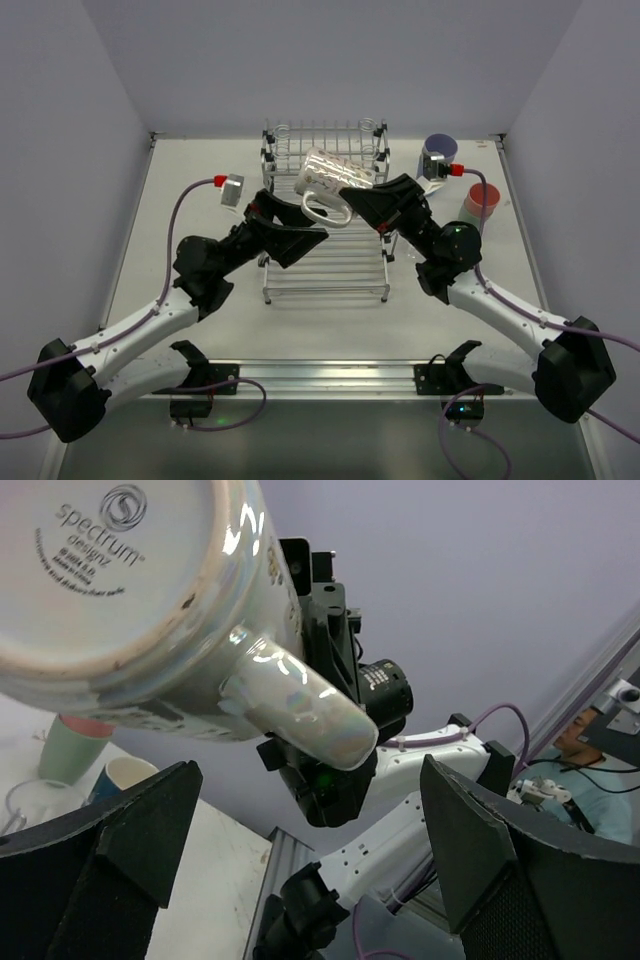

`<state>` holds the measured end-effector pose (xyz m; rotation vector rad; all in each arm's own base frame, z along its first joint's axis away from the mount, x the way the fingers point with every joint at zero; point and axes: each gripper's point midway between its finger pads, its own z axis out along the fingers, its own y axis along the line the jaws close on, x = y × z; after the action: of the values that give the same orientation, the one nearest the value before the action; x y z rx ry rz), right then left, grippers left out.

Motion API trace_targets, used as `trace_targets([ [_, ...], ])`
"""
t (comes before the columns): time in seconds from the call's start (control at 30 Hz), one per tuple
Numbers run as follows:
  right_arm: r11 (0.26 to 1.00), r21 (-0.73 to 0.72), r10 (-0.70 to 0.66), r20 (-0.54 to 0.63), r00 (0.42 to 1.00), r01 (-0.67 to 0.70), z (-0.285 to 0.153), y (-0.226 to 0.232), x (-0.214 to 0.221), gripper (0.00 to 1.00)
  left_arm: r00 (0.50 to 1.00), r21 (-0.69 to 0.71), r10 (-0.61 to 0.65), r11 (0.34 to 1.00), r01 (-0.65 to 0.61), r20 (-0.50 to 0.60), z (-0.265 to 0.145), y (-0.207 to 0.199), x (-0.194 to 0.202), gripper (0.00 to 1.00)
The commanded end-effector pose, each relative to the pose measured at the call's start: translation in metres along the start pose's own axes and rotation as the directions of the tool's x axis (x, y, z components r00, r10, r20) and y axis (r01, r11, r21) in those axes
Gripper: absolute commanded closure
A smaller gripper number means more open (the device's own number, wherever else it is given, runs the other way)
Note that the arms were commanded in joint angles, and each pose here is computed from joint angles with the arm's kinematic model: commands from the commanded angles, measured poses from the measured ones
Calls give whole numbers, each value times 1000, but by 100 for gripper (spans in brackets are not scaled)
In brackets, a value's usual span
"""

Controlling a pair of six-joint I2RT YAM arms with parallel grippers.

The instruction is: Unload the cups from the dish rack

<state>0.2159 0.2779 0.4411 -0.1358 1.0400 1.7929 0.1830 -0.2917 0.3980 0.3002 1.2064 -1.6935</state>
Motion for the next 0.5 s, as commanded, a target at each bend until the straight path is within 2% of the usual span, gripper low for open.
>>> trace_targets([
  [0.0, 888, -404, -102, 292, 951, 220, -20, 126, -61, 100, 996, -61, 83, 995, -85, -34, -6, 8, 2, 0],
  [0.23, 902, -376, -99, 297, 950, 212, -17, 114, -69, 100, 980, -67, 153, 984, -162, -127, -18, 9, 16, 0],
  [0.3, 908, -358, -118, 276, 954, 216, -18, 111, -69, 100, 970, -120, 174, 973, -196, -172, -28, 11, 17, 0],
  [0.33, 929, -314, -120, 248, 961, 197, -14, 101, -66, 100, 955, -142, 224, 957, -254, -194, -32, 14, 16, 0],
  [0.37, 934, -300, -136, 209, 968, 196, -13, 98, -61, 100, 946, -204, 211, 943, -263, -244, -40, 21, 19, 0],
  [0.43, 961, -212, -152, 130, 980, 177, -8, 80, -52, 100, 924, -268, 284, 897, -350, -256, -52, 22, 5, 0],
  [0.47, 968, -183, -158, 96, 983, 173, -6, 76, -48, 100, 912, -323, 274, 871, -370, -305, -63, 25, 4, 0],
])
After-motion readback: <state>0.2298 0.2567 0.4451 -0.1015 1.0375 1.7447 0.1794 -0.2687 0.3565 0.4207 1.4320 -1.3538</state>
